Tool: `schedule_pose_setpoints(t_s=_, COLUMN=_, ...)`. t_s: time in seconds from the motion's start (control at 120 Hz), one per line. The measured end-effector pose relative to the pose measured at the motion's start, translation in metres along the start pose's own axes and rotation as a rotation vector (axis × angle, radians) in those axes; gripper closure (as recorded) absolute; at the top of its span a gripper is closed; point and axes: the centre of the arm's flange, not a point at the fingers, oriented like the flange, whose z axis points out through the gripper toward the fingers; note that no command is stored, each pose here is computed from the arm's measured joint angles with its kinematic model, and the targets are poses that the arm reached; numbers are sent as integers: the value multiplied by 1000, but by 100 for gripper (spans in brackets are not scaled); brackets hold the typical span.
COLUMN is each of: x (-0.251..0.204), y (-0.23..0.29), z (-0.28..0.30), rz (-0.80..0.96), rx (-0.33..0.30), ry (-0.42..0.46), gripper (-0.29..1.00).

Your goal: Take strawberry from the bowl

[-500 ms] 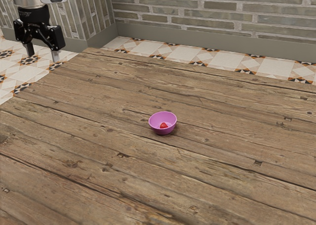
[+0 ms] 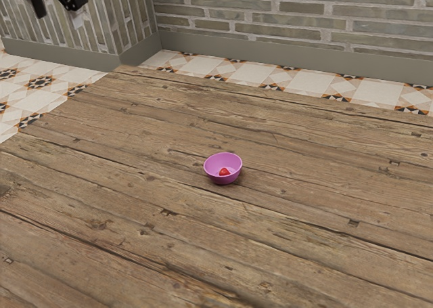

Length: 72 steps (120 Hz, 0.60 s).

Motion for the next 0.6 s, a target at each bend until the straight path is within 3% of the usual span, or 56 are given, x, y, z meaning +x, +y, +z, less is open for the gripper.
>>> schedule_pose_setpoints(t_s=0.108, x=1, y=-12, z=32, rz=-21, rx=-20, ry=-43, gripper=0)
schedule_pose_setpoints(t_s=0.208, x=9, y=19, z=145, rz=30, rx=-60, ry=-173, gripper=0)
schedule_pose_setpoints(t_s=0.367, x=48, y=45, z=302, rz=60, rx=-43, ry=-292, gripper=0)
schedule_pose_setpoints(t_s=0.442, x=61, y=56, z=353, rz=70, rx=-44, ry=-286, gripper=0)
schedule_pose_setpoints(t_s=0.6, x=145, y=85, z=429, rz=113, rx=-45, ry=-202, gripper=0)
